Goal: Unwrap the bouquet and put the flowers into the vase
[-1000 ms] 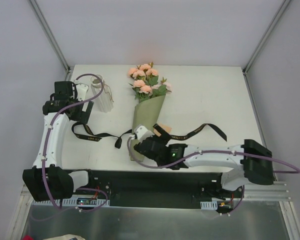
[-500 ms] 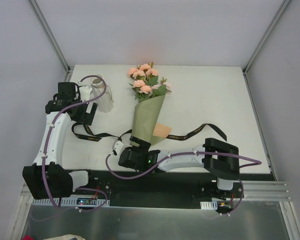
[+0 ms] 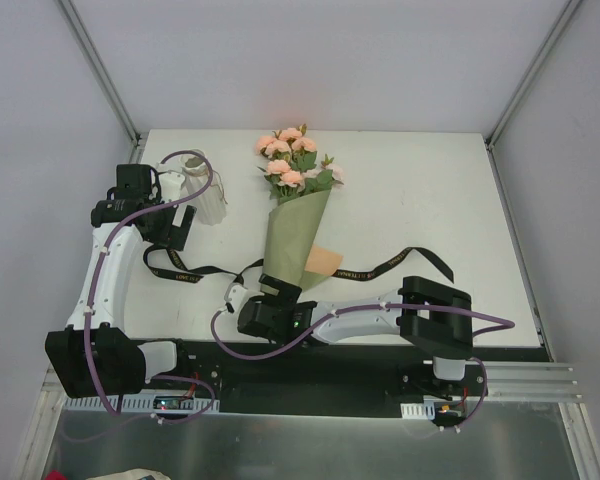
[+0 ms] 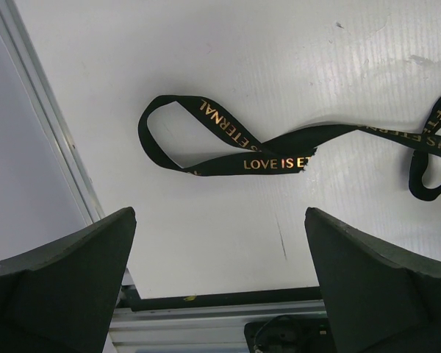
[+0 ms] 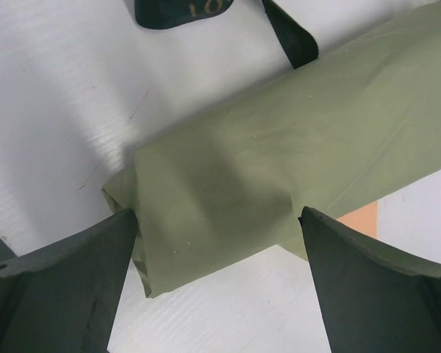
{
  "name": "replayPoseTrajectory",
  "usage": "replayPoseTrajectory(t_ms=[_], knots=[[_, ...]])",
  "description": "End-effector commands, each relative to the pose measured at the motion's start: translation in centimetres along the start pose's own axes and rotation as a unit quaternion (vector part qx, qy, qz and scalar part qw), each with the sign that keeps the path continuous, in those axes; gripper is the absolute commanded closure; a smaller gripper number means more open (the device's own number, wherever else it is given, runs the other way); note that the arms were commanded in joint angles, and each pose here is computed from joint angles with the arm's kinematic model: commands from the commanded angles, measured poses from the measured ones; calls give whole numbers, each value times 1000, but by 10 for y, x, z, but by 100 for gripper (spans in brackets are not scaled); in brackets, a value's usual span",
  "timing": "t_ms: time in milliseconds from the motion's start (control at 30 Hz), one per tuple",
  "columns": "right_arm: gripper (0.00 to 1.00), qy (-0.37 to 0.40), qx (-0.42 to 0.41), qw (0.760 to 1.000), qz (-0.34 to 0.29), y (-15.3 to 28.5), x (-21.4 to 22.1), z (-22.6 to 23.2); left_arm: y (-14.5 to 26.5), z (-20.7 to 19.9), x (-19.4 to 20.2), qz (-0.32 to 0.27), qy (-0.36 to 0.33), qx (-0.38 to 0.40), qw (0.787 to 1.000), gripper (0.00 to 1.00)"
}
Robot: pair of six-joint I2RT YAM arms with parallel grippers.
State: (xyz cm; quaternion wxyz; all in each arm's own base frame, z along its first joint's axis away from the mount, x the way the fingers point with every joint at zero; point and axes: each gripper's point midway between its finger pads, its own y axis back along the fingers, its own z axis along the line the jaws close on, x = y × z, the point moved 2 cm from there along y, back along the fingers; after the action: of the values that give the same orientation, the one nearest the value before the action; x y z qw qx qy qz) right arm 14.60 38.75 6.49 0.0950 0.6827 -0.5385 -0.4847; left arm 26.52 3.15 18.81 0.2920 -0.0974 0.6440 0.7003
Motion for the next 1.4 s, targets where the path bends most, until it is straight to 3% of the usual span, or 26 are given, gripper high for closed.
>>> replayPoseTrajectory(t_ms=[0, 167, 267, 667, 1033, 1200, 1367], knots=[[2, -10, 60, 998, -23, 2, -12, -18, 5, -6, 4, 0, 3, 9, 1000, 1], [1, -40, 112, 992, -48, 11, -14, -38, 5, -7, 6, 2, 1, 10, 1000, 1], [5, -65, 146, 985, -64, 23, -11, -53, 4, -7, 5, 2, 0, 11, 1000, 1], [7, -210, 248, 940, -110, 84, 24, -96, 4, -7, 1, 0, -5, 14, 1000, 1], [0, -144, 166, 971, -93, 69, 23, -55, 5, -8, 0, -4, -6, 19, 1000, 1], [3, -113, 187, 972, -84, 52, 11, -53, 5, -9, 2, -5, -7, 17, 1000, 1], [3, -135, 248, 957, -63, 41, 14, -89, 7, -7, 2, -6, -12, 11, 1000, 1]])
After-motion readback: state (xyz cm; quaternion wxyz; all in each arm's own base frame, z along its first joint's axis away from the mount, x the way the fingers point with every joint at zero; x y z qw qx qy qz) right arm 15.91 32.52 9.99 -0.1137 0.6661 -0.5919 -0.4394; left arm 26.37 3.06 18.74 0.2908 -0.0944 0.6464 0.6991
